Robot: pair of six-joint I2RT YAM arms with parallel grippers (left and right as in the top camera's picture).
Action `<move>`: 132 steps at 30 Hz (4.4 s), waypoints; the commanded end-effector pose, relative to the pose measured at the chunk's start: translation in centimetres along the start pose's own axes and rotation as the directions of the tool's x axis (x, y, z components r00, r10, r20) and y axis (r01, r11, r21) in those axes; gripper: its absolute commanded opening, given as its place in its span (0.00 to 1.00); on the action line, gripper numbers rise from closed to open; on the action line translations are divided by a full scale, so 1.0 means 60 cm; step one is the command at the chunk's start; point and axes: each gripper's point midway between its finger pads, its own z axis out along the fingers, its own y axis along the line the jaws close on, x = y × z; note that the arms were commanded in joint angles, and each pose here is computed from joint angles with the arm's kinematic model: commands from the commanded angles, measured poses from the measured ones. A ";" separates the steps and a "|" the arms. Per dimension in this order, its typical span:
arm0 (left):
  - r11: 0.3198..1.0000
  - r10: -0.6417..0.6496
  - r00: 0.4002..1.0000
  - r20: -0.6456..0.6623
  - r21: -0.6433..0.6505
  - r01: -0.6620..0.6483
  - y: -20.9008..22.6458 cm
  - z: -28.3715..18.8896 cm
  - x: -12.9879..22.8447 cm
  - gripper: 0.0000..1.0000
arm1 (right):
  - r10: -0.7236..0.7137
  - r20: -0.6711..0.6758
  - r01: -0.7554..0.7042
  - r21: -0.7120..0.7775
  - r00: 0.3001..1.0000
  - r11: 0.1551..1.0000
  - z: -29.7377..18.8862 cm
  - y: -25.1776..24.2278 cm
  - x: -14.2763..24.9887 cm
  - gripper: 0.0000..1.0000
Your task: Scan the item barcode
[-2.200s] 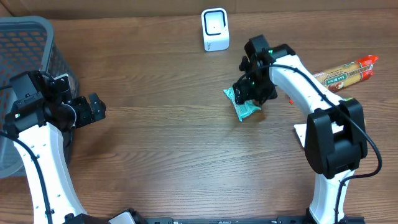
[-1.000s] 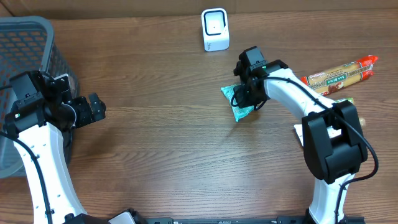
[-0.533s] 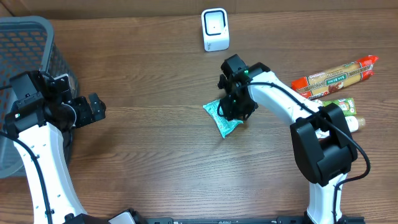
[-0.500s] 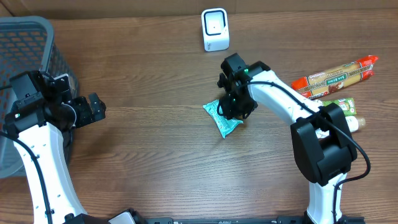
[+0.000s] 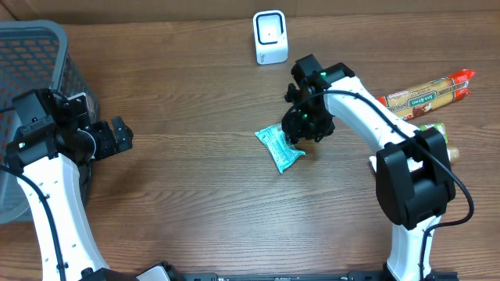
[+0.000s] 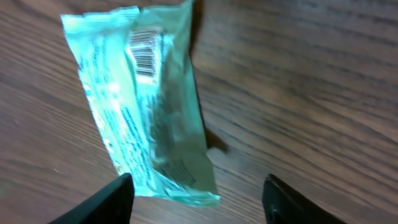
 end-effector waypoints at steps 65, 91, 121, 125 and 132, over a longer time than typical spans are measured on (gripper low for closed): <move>1.000 -0.017 1.000 0.004 -0.005 0.017 0.000 -0.001 -0.005 0.99 | -0.265 0.053 0.258 0.109 0.963 0.960 0.041 0.026 0.033 0.86; 1.000 -0.017 1.000 0.004 -0.005 0.017 0.000 -0.001 -0.005 1.00 | -0.426 0.231 0.428 0.041 0.875 0.903 -0.002 -0.033 -0.082 0.74; 1.000 -0.017 1.000 0.004 -0.005 0.017 0.000 -0.001 -0.005 1.00 | -0.359 0.317 0.420 -0.147 0.878 0.896 0.012 -0.048 -0.075 0.78; 1.000 -0.017 1.000 0.004 -0.005 0.017 0.000 -0.001 -0.005 0.99 | -0.376 0.336 0.447 -0.164 0.863 0.879 0.011 -0.040 -0.076 0.78; 1.000 -0.017 1.000 0.004 -0.005 0.017 0.000 -0.001 -0.005 1.00 | -0.380 0.349 0.453 -0.159 0.857 0.877 0.011 -0.040 -0.081 0.78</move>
